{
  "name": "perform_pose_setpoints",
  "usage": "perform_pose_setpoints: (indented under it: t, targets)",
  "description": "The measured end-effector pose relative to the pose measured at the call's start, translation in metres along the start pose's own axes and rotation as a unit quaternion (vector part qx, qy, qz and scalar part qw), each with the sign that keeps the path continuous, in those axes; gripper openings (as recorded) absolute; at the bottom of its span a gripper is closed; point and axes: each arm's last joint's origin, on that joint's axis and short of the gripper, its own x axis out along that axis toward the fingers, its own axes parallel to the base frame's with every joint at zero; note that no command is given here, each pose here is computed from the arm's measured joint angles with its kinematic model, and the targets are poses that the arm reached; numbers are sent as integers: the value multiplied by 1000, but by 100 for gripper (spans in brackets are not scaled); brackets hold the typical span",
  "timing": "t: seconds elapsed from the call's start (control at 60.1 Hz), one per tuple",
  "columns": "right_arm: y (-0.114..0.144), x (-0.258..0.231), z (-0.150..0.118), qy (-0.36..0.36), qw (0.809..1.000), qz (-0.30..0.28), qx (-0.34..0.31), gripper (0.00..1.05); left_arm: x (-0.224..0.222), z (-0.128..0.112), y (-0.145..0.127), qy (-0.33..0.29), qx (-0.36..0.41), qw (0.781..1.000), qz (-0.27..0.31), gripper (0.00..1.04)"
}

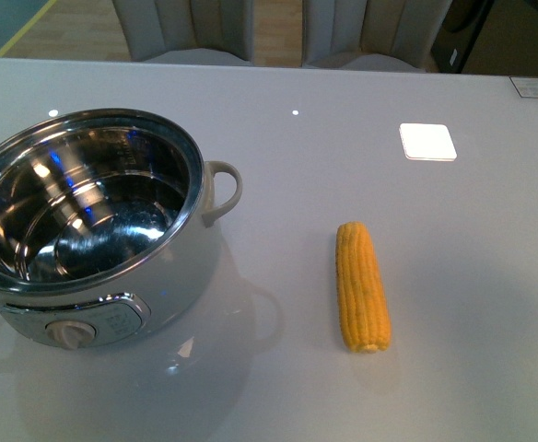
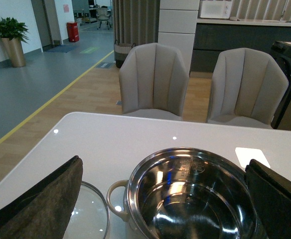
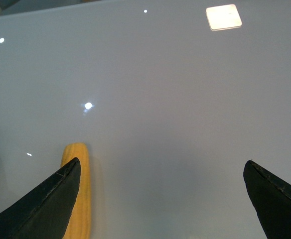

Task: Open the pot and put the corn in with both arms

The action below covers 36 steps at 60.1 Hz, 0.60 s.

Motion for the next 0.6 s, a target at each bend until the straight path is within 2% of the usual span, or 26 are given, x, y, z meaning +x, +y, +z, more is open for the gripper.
perform_pose_setpoints:
  t: [0.1,0.216,0.449,0.599]
  targets:
    - [13,30,-6,31,999,16,-23,96,0,0,0,0,0,1000,0,98]
    - [35,65,-25,83,994,50,-50,96,0,0,0,0,0,1000,0,98]
    - [65,82,-51,126,984,110,-65,96,0,0,0,0,0,1000,0,98]
    - [74,88,-77,157,976,122,-85,96,0,0,0,0,0,1000,0,98]
